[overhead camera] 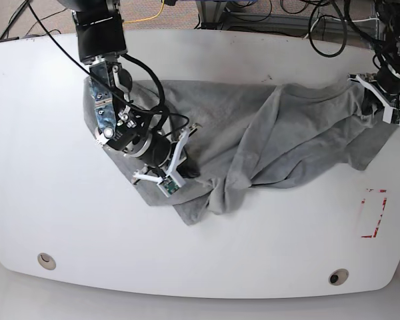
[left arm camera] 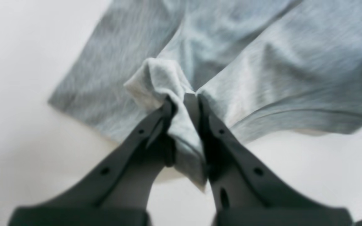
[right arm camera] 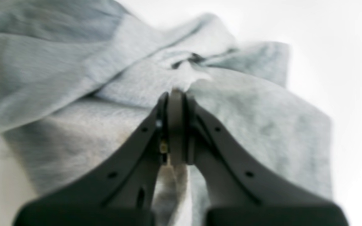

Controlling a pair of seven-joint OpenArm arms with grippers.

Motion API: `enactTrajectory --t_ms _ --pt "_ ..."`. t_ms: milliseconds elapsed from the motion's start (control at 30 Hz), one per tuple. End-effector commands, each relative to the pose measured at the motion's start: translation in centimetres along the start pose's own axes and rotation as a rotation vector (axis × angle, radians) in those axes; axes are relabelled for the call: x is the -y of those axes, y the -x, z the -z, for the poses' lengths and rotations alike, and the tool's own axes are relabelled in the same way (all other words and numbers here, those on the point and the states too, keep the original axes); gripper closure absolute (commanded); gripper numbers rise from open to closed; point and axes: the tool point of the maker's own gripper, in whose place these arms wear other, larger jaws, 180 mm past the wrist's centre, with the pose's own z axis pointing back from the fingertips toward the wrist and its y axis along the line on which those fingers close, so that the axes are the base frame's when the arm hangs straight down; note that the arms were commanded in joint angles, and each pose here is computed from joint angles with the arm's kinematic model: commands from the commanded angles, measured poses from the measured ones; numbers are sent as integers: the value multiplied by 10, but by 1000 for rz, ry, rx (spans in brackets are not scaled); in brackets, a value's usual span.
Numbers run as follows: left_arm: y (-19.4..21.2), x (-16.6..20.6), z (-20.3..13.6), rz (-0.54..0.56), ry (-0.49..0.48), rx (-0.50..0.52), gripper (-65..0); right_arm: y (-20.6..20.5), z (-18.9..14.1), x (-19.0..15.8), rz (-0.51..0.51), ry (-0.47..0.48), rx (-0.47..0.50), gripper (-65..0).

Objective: Layout the t-shirt on the table in an organized manner, then fold the t-shirt properly
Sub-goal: 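Lift the grey t-shirt high with both grippers, shaking it out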

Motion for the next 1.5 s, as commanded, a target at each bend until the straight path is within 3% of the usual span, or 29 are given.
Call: enactTrajectory --t_ms 0,233,533,800,1100,1467 --pt "-35 11 0 50 26 92 0 -35 -6 15 -35 29 85 0" --pt "-78 41 14 100 104 188 0 -45 -6 59 -63 89 64 0" --pt "-125 58 28 39 112 284 0 -75 0 111 -81 104 75 0" --pt "-174 51 22 56 82 356 0 -121 -29 130 -202 167 87 0" --pt "-253 23 -7 88 0 522 0 -157 -54 151 -304 227 111 0" --pt "-359 4 -70 104 -72 795 0 -249 -100 191 -382 333 251 0"
